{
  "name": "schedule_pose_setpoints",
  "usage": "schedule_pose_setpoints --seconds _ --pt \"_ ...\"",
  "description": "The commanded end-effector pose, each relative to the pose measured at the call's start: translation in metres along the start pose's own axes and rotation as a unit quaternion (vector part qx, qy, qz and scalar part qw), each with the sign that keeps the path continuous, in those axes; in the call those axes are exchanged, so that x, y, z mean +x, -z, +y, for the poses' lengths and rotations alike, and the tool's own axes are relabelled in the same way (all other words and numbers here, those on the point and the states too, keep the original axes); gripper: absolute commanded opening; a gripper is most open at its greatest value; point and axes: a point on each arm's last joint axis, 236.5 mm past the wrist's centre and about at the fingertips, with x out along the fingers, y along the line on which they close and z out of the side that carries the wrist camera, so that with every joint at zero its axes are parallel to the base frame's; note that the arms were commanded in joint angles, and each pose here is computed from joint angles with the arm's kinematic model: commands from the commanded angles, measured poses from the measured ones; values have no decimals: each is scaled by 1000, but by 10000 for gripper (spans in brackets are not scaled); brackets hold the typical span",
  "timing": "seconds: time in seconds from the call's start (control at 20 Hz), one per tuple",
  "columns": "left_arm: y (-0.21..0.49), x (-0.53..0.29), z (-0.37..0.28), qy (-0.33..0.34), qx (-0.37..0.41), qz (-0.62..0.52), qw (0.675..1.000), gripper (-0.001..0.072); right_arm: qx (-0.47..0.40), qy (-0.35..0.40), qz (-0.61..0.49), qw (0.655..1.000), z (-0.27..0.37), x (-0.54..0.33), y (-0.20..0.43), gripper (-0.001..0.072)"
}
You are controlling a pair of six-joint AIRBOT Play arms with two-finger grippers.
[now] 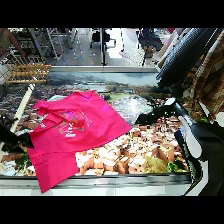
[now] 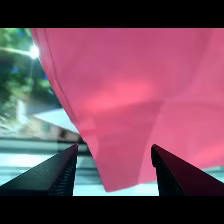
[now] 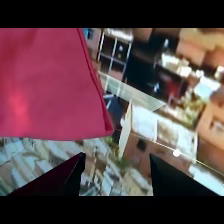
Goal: Fold the clothes and pants, and hang the long-sleeved shirts on hangers.
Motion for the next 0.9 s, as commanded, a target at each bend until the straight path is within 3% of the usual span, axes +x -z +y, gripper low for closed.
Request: schedule_pose_setpoints --seconds 0.0,0.3,0.4,0.45,0.55,0.6,0.65,0.85 --pt "46 30 3 -7 -14 2 1000 509 -20 -11 18 1000 8 28 4 477" --pt "53 63 9 -11 -33 -23 999 540 -20 -32 25 999 10 57 4 455" --pt "44 69 13 -16 -46 -44 998 534 -34 -36 33 998 16 66 6 345" --pt "39 72 16 -19 -50 -58 997 501 -38 -36 32 998 17 67 6 266" --pt "31 75 18 -22 -55 -79 995 229 -43 -36 30 998 19 65 3 33" --pt "30 76 16 -16 -57 -80 995 63 -47 -37 30 998 22 60 1 24" --pt "28 74 12 -8 -49 -85 995 5 -54 -38 28 997 27 55 -1 23" --pt "20 43 -10 18 20 -107 994 4 -91 -19 3 996 52 17 -14 22"
